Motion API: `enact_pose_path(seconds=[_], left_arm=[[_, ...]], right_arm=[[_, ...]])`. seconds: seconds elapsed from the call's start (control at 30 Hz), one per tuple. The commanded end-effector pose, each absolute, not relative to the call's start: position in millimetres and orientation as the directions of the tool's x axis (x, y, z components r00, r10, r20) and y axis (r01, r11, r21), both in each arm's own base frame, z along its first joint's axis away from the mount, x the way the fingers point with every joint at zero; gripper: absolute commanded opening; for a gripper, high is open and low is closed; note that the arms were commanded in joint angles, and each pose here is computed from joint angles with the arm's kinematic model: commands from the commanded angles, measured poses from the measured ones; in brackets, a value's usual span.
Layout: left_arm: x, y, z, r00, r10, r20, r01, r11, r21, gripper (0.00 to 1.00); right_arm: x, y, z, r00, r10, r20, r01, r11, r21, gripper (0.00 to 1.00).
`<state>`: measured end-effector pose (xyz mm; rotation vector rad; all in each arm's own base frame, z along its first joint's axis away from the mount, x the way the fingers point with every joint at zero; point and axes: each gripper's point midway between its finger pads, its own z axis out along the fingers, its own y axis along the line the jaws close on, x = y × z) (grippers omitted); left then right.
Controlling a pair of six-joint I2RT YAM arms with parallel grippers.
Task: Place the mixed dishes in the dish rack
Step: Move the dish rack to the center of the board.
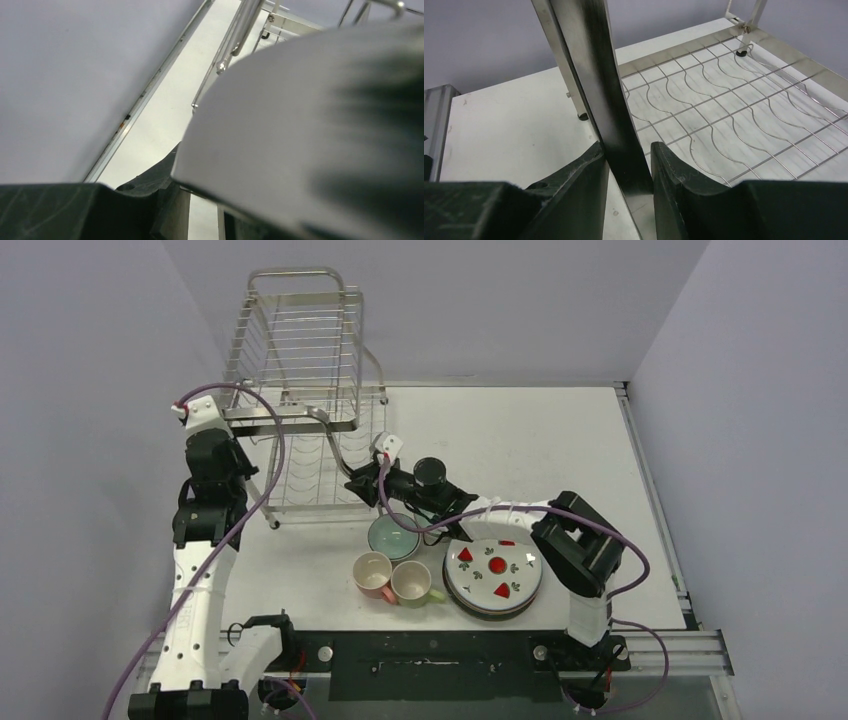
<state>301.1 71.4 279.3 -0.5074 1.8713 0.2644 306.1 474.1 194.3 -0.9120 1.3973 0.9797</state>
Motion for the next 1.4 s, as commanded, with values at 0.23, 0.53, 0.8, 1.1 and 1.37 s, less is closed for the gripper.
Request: enact_pose_path(seconds=[0.23,0.53,0.8,1.1,1.37], left_arm=[[381,53,264,-0.284,-0.301,-0.910,-0.345,0.918,-0.196,0.00],[407,63,262,-0.297,-0.290,-0.910,-0.357,0.917,-0.176,0.16],[378,70,253,-0.294,-0.347,-0.891,-0.443,0.875,-0.195,0.55],[332,61,249,-0.336,-0.401,-0.852,-0.461,0.859,-0.223,0.65],[295,37,244,-0.370,-0.457,-0.809,-0.408,0.862,-0.300,0.73]], right_arm=[[262,468,223,-0.045,0.067,-0.997,-0.921,0.384,0.067,0.00],[240,500,210,-0.067,0.047,-0.997,-0.928,0.365,0.079,0.00],[253,505,210,-0.062,0.018,-0.998,-0.900,0.432,0.064,0.25],[264,495,230,-0.020,0.002,-1.000,-0.871,0.491,0.018,0.69],[281,453,246,-0.002,-0.030,-1.000,-0.825,0.565,-0.015,0.91]])
